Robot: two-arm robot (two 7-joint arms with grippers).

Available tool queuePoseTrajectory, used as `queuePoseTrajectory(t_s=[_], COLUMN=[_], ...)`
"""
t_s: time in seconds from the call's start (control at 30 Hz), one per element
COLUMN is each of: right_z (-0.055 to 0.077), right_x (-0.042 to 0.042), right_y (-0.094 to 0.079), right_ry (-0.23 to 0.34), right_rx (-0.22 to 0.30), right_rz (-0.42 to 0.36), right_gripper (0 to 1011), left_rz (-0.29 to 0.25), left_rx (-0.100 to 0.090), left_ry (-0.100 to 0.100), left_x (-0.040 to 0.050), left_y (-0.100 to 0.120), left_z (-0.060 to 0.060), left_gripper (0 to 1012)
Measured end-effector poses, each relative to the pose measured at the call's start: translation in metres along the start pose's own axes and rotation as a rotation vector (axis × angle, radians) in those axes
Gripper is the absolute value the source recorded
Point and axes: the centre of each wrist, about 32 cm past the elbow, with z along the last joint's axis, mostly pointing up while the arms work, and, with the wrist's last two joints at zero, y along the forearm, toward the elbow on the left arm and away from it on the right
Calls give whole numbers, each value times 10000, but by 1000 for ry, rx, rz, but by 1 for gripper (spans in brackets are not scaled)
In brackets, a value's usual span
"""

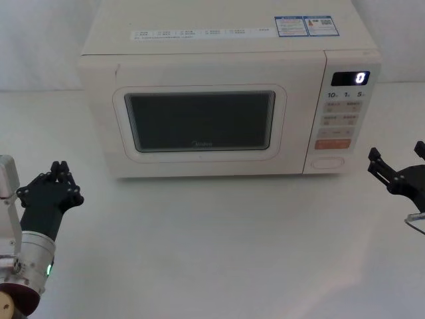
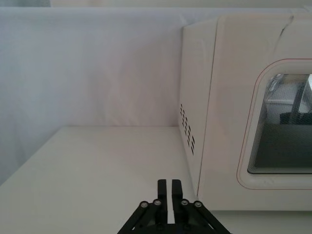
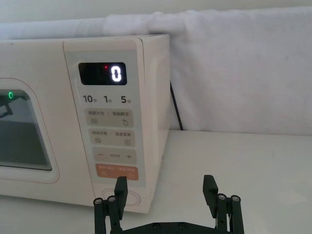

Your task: Press the button to open the microwave door with one hand; close the microwave door with the other hand.

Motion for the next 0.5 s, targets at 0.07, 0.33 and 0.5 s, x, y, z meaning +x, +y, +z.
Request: queuePoseTrajectory(t_s=[0.07,0.33,0.5], right_z=[0,0,0], right_x=[0,0,0], right_y=[0,0,0], right_ry=[0,0,0], right_rx=[0,0,0], right_rz=[0,0,0], right_gripper=[1002,1002,1002], left_rz=[0,-1,-1], left_rx=[0,-1,-1], left_ry=[0,0,0], left_x=[0,-1,0], left_y=[0,-2,-4], left_z=[0,3,5], left_gripper=[99,356,518])
